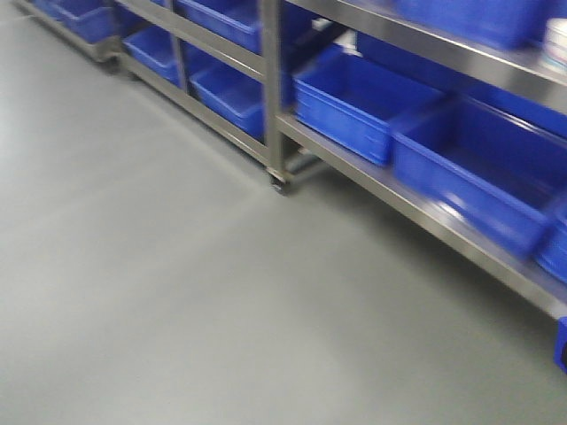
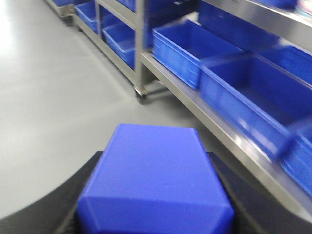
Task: Pour parts from conveyor to right shelf
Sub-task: 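Turn the base toward the shelf rack of blue bins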
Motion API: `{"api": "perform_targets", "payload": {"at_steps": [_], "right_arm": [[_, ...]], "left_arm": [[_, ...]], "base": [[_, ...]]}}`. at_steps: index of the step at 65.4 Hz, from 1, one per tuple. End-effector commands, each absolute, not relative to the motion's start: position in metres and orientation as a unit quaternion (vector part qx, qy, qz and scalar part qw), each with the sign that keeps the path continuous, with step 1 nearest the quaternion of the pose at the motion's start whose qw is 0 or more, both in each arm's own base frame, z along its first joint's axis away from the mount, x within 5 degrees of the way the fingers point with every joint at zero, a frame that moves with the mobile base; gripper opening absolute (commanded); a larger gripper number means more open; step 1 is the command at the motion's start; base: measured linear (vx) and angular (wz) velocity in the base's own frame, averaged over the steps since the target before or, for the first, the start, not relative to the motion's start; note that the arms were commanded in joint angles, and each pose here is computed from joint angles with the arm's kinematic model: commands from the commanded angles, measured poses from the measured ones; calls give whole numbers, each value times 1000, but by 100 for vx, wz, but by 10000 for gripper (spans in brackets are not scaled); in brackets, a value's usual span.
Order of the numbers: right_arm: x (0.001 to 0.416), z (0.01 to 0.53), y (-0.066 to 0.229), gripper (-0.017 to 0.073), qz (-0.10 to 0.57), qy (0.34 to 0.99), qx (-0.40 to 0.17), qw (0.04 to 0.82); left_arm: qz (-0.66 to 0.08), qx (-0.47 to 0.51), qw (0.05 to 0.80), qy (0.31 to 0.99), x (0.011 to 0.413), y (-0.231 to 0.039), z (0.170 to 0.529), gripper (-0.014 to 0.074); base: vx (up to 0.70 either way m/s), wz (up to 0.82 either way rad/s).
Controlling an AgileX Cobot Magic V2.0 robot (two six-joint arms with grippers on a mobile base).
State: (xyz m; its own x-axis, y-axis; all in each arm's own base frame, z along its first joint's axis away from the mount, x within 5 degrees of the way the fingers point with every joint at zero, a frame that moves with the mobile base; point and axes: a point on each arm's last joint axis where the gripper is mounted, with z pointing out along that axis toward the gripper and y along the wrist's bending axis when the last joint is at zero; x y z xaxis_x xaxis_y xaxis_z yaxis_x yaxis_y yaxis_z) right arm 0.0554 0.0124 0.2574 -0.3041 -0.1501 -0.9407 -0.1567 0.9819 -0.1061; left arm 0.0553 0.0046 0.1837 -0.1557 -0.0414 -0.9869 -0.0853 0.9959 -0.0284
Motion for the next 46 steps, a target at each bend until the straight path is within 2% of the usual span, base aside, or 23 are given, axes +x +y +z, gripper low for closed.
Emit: {"api": "perform_targets", "payload": {"at_steps": [1,46], "right_arm": [[58,272,11,-1,-7,782,-87,617],[57,273,11,-1,-7,781,-87,618]], "left_arm": [[9,-42,687,725,55,4,198,-6],[9,-42,687,725,55,4,198,-6]], "base": [[84,54],[84,58]]}}
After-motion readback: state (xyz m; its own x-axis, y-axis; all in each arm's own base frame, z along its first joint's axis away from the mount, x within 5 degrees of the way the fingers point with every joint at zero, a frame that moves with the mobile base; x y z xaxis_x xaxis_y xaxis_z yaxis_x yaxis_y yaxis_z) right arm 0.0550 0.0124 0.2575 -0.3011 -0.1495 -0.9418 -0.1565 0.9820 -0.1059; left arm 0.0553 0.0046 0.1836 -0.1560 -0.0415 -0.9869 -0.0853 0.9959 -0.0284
